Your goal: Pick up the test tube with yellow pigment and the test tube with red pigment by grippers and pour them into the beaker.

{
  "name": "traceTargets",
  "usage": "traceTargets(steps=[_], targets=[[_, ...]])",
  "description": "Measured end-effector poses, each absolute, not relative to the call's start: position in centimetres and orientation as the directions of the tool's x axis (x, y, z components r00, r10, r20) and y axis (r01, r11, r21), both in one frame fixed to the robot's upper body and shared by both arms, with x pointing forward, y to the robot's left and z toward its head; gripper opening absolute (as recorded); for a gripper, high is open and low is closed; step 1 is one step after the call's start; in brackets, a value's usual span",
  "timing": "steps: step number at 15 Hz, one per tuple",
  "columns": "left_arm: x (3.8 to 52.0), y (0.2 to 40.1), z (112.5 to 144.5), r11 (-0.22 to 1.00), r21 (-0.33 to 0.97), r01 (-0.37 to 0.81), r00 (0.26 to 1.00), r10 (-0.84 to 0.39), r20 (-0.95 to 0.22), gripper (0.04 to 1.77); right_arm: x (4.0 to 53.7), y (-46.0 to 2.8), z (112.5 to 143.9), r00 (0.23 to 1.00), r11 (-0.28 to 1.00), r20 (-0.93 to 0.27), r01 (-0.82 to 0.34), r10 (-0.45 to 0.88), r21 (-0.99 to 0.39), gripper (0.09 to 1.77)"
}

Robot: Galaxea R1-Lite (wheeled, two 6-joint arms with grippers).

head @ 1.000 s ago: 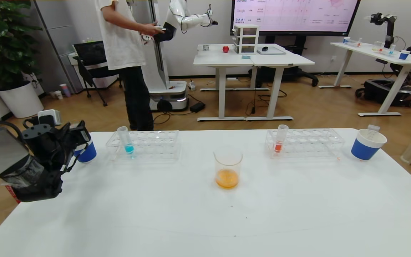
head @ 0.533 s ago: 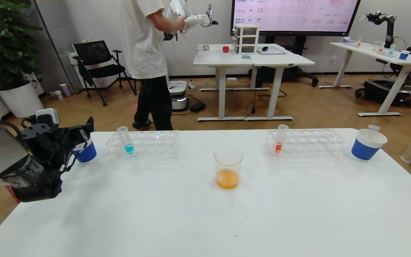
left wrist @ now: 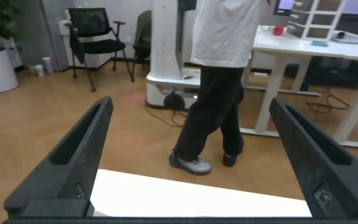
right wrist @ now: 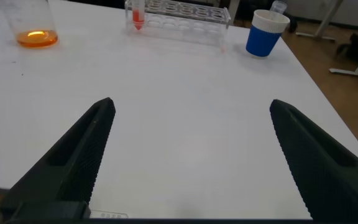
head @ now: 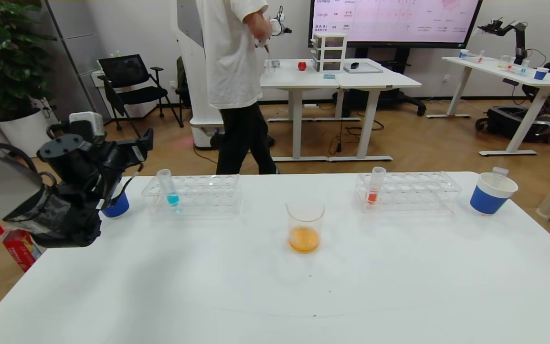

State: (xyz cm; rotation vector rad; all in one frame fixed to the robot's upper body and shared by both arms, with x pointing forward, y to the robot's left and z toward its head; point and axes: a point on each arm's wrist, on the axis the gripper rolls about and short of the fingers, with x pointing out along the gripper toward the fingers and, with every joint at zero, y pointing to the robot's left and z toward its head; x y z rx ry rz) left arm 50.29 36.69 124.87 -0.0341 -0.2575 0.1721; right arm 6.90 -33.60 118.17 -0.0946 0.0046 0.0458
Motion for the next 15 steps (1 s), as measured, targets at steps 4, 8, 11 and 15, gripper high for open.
traceTargets(steps=[4, 8, 11, 15], targets=[[49.3, 31.0, 127.1, 0.995, -0.007, -0.101, 0.952, 0.099, 0.291, 1.75, 6.9, -33.6, 118.2, 0.999, 0.994, -0.006, -0.046, 0.046, -0.094, 1.74], [47.3, 29.9, 130.5, 0.996, 0.015, -0.082, 0.937, 0.072, 0.342, 1.75, 6.9, -33.6, 118.2, 0.999, 0.994, -0.007, -0.046, 0.046, -0.094, 1.74], [43.7, 30.1, 134.1, 0.997, 0.017, -0.080, 0.928, 0.068, 0.367, 1.75, 6.9, -33.6, 118.2, 0.999, 0.994, -0.007, -0.046, 0.046, -0.094, 1.74], [36.1, 31.2, 137.9, 0.995, 0.032, -0.094, 0.925, 0.075, 0.373, 1.75, 6.9, -33.6, 118.2, 0.999, 0.994, -0.007, -0.046, 0.046, -0.095, 1.74]])
